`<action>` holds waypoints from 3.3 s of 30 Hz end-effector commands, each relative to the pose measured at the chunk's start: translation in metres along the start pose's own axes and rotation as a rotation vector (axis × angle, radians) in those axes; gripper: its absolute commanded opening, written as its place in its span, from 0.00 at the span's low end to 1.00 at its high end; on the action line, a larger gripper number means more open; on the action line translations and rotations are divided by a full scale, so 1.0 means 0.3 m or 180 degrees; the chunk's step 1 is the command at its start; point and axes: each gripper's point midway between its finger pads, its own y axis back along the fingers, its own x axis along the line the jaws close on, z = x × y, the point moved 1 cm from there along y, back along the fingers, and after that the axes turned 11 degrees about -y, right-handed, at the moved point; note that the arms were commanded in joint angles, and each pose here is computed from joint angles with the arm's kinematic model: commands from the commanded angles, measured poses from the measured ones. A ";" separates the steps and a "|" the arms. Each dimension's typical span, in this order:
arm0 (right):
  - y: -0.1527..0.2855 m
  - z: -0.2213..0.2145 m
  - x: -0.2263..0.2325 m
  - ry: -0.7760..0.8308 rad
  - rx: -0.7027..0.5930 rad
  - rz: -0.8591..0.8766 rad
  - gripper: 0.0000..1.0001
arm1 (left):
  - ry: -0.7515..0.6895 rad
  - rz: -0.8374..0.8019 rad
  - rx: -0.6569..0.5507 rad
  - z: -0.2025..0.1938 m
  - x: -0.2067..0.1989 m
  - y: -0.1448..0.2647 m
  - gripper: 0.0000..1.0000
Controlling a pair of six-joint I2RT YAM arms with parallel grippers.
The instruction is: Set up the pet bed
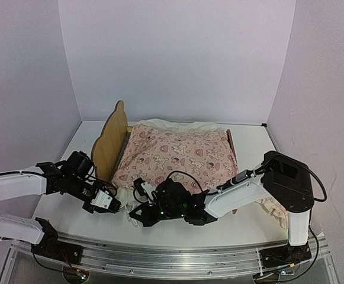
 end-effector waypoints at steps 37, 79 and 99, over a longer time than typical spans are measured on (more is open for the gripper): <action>0.028 0.045 0.153 0.0207 -0.0044 0.0593 0.01 | -0.0349 0.0018 -0.0392 0.061 0.036 -0.065 0.00; 0.012 0.039 -0.020 0.0170 -0.0032 0.0062 0.00 | 0.0005 -0.0255 -0.1394 0.190 0.062 0.193 0.00; -0.019 0.035 0.075 0.0529 0.0129 0.0139 0.00 | 0.2263 0.0096 -0.1315 0.191 0.154 0.190 0.41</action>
